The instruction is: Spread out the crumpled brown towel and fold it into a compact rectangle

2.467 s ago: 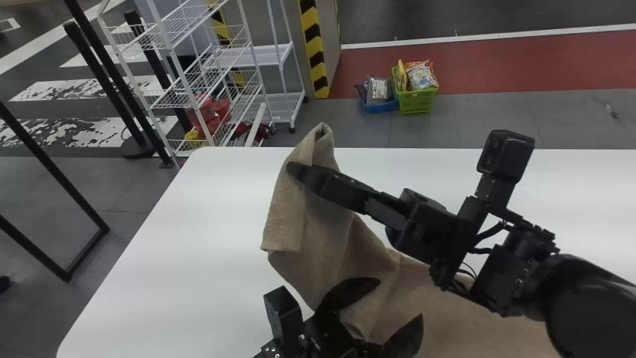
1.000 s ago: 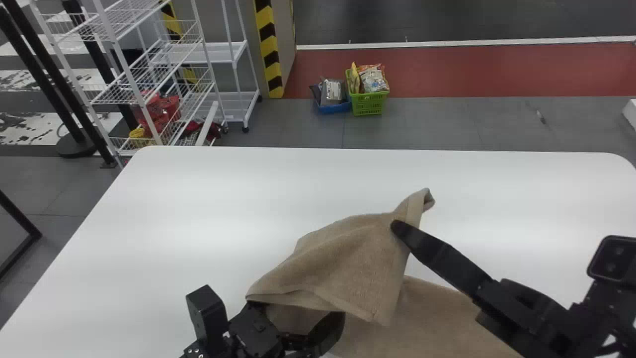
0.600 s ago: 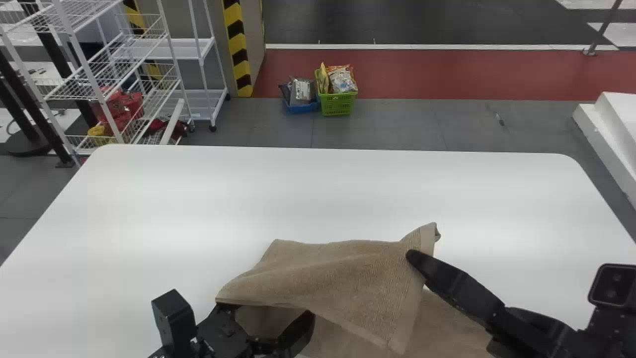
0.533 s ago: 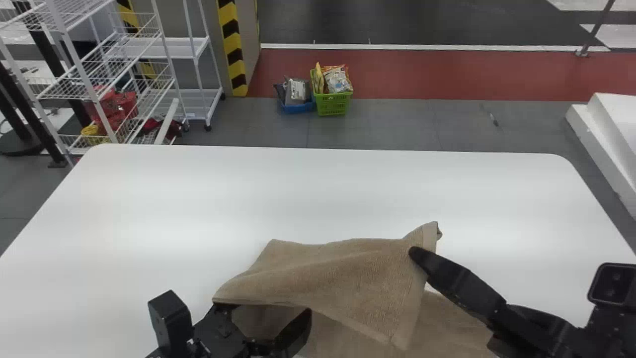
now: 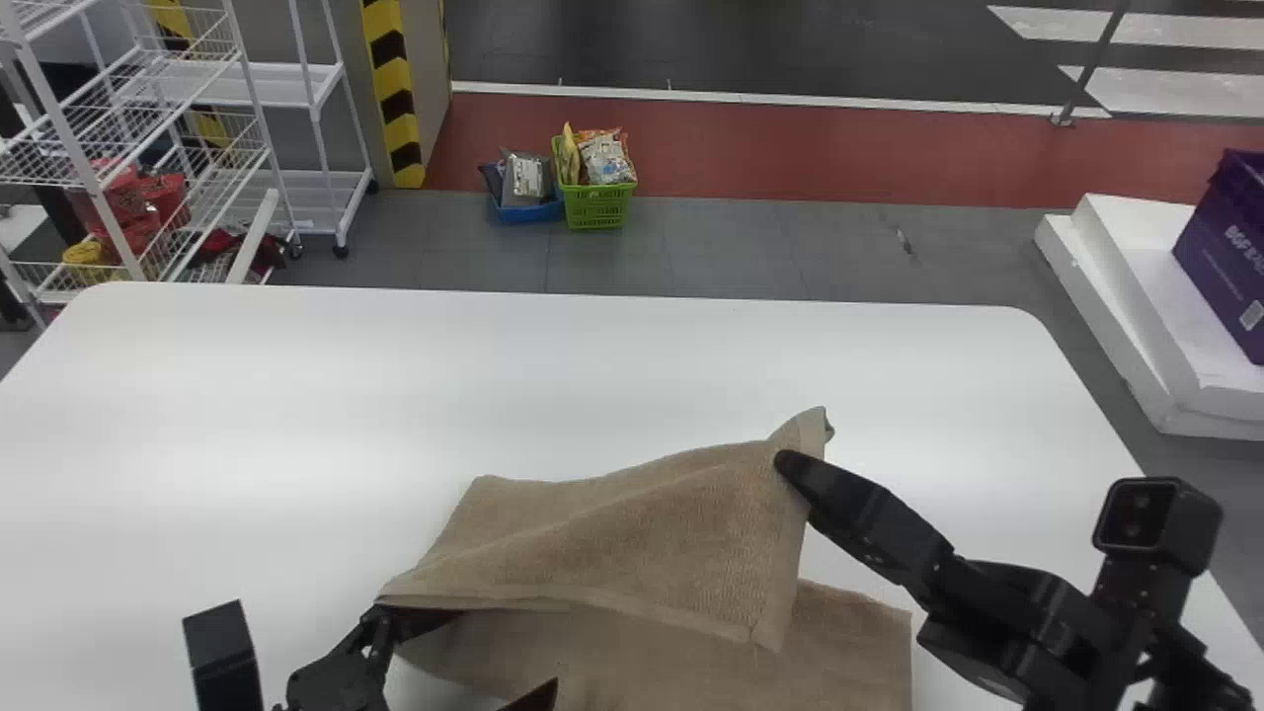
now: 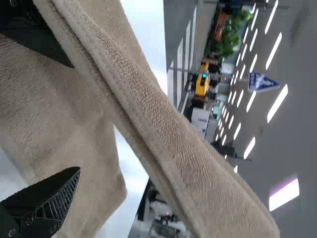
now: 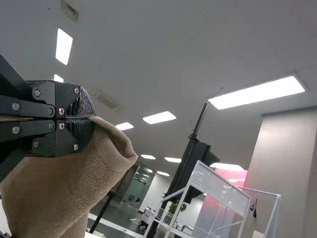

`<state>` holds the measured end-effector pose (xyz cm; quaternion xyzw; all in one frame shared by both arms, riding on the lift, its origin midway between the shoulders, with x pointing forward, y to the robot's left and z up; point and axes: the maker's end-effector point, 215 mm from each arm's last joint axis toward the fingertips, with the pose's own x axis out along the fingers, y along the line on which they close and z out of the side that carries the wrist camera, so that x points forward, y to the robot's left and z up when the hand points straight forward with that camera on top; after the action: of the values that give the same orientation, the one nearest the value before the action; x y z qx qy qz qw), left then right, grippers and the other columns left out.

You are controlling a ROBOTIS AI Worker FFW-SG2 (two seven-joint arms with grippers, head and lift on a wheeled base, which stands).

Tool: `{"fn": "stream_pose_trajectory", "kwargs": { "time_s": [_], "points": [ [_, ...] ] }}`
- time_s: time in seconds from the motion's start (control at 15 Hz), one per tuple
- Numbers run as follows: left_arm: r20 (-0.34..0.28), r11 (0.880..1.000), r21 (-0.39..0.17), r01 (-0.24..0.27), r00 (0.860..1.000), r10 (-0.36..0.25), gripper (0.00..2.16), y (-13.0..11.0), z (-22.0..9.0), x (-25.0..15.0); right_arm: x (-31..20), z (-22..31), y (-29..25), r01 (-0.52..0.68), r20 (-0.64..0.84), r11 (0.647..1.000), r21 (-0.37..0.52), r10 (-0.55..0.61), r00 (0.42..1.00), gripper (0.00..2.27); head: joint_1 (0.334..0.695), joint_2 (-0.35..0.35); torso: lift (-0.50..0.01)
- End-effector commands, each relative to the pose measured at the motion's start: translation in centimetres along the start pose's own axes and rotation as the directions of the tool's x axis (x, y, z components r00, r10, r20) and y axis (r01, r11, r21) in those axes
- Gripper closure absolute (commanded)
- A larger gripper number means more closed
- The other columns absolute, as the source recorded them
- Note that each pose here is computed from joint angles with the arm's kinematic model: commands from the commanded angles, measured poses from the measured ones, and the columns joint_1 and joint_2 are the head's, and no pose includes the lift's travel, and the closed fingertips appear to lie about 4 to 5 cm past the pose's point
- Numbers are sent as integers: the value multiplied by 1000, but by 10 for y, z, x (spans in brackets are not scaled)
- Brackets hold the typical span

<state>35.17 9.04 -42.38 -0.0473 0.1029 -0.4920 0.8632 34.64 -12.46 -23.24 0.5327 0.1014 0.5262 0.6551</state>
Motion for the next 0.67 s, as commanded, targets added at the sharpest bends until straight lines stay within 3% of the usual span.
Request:
{"fn": "stream_pose_trajectory", "kwargs": {
  "time_s": [0.0,0.07,0.33,0.6],
  "points": [
    [6,998,29,48,999,-48,76,6,9,-18,4,7,-2,-4,0,1000,-7,4,1000,1217,695,-59,-127],
    [6,997,40,63,998,-64,76,8,12,-25,4,6,-3,-2,-9,1000,4,2,1000,1217,695,-54,-127],
    [-12,999,24,-24,1000,24,76,46,1,-62,-18,-1,-1,29,-25,996,81,-27,999,1217,695,11,-127],
    [-9,994,9,-109,994,109,76,80,-3,-99,-52,6,-3,77,10,990,117,-79,997,1217,695,55,-127]
  ]
}}
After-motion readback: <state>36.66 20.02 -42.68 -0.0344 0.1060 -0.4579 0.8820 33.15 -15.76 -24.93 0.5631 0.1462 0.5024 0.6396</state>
